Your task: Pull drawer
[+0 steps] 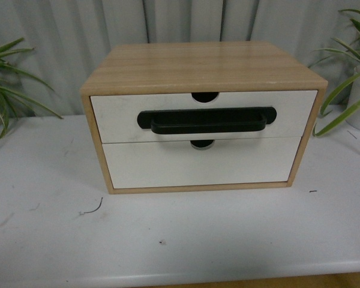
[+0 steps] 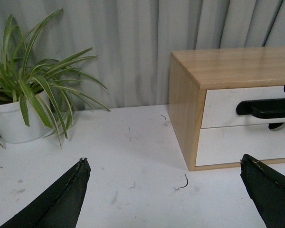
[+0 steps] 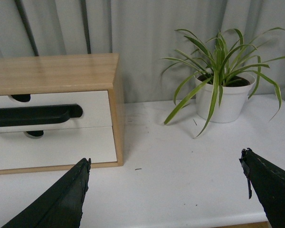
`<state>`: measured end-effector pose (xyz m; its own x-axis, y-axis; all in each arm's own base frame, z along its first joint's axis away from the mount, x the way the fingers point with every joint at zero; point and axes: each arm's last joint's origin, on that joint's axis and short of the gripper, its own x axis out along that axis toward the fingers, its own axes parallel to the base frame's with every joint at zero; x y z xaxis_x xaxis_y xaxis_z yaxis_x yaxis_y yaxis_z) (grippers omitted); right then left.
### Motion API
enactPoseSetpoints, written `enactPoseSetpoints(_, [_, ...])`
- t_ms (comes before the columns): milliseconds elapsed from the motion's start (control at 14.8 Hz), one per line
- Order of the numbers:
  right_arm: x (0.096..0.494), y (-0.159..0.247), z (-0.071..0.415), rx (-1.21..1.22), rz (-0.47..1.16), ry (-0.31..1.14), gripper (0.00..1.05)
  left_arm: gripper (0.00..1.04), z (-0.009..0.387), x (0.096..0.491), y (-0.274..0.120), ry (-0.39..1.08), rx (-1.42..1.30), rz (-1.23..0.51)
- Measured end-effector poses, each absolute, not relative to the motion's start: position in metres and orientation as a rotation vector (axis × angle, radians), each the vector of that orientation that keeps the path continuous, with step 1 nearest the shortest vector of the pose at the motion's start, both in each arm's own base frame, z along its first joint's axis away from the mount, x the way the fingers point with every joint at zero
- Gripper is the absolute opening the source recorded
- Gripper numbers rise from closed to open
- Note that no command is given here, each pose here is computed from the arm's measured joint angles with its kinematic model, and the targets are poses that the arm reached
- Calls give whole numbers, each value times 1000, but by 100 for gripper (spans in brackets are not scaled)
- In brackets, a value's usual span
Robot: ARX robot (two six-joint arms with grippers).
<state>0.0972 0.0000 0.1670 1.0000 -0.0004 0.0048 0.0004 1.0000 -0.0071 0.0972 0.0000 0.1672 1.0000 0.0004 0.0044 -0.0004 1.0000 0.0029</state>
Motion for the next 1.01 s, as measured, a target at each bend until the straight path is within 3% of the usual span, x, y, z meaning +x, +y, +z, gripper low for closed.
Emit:
enactPoseSetpoints(405, [97,0,166,-3,-13,7,98,98,167,97,0,-4,2,0])
enactPoseSetpoints(473, [99,1,162,21,-129,127,98,98,164,97,1,71,-13,-53])
enactPoseSetpoints(608, [103,-9,176,8,-237,182,98,98,173,102,3,130,-39,-140])
enactPoseSetpoints(743, [116,-18,214,-75,-138,205,98,98,204,112,-4,102,42,-300])
enactPoseSetpoints(1014, [164,-14,242,-300,307,454,98,98,220,156,-31,221,357,-643])
